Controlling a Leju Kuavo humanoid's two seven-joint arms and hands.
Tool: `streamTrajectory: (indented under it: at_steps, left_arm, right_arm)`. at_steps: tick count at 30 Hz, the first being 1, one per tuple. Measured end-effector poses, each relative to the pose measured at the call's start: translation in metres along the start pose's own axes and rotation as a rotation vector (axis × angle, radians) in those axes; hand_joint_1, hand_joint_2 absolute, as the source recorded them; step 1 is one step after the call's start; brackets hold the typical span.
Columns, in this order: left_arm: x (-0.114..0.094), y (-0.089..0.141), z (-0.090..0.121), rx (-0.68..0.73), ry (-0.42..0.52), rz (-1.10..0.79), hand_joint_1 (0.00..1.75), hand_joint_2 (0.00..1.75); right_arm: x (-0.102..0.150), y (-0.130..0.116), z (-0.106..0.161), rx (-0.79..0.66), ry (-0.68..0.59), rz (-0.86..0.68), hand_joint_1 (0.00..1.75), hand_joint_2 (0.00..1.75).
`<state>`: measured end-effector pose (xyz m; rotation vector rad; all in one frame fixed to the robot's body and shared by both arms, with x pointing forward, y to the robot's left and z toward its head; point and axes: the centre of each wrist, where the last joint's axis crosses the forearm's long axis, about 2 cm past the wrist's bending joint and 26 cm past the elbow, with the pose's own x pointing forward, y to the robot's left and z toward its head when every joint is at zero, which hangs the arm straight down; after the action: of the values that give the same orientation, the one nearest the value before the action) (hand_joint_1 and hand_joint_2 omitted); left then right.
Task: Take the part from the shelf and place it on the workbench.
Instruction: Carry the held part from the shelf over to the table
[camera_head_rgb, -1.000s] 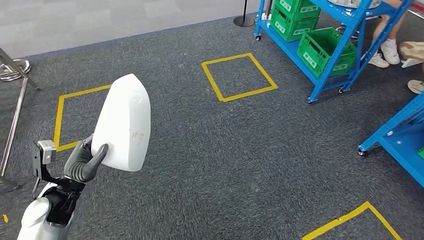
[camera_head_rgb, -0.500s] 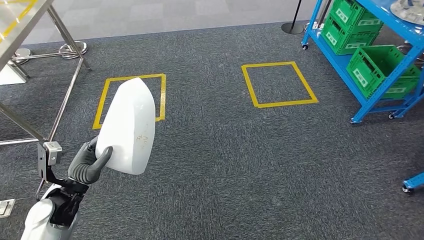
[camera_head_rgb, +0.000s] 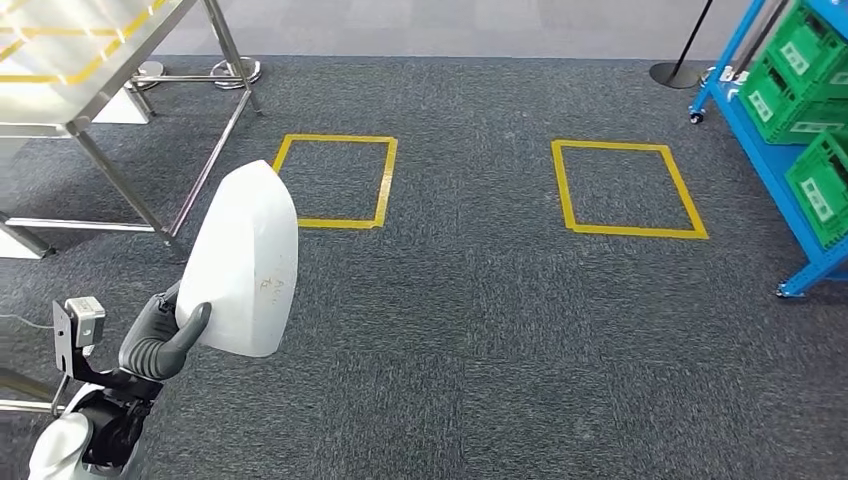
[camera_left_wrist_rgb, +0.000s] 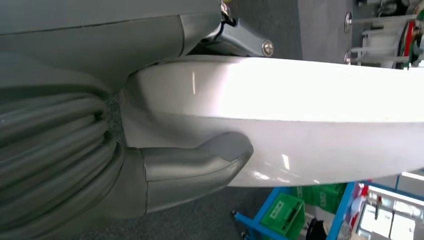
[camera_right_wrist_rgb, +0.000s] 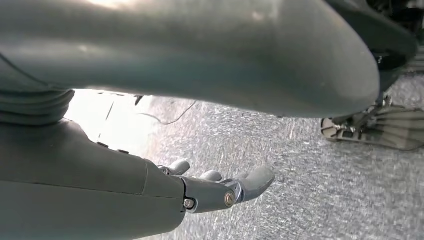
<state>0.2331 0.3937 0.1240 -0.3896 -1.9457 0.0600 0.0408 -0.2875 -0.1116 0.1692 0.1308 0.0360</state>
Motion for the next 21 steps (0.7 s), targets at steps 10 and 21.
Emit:
streamTrajectory:
  at_steps: [10, 21]
  left_arm:
    - [0.011, -0.006, 0.005, 0.003, -0.025, -0.019, 1.75, 1.75]
    - [0.02, -0.006, 0.002, 0.01, -0.054, -0.035, 1.75, 1.75]
  right_arm:
    - [0.004, 0.006, 0.0, 0.01, -0.003, 0.012, 0.0, 0.0]
    - [0.007, 0.011, 0.0, 0.018, -0.005, 0.014, 0.0, 0.0]
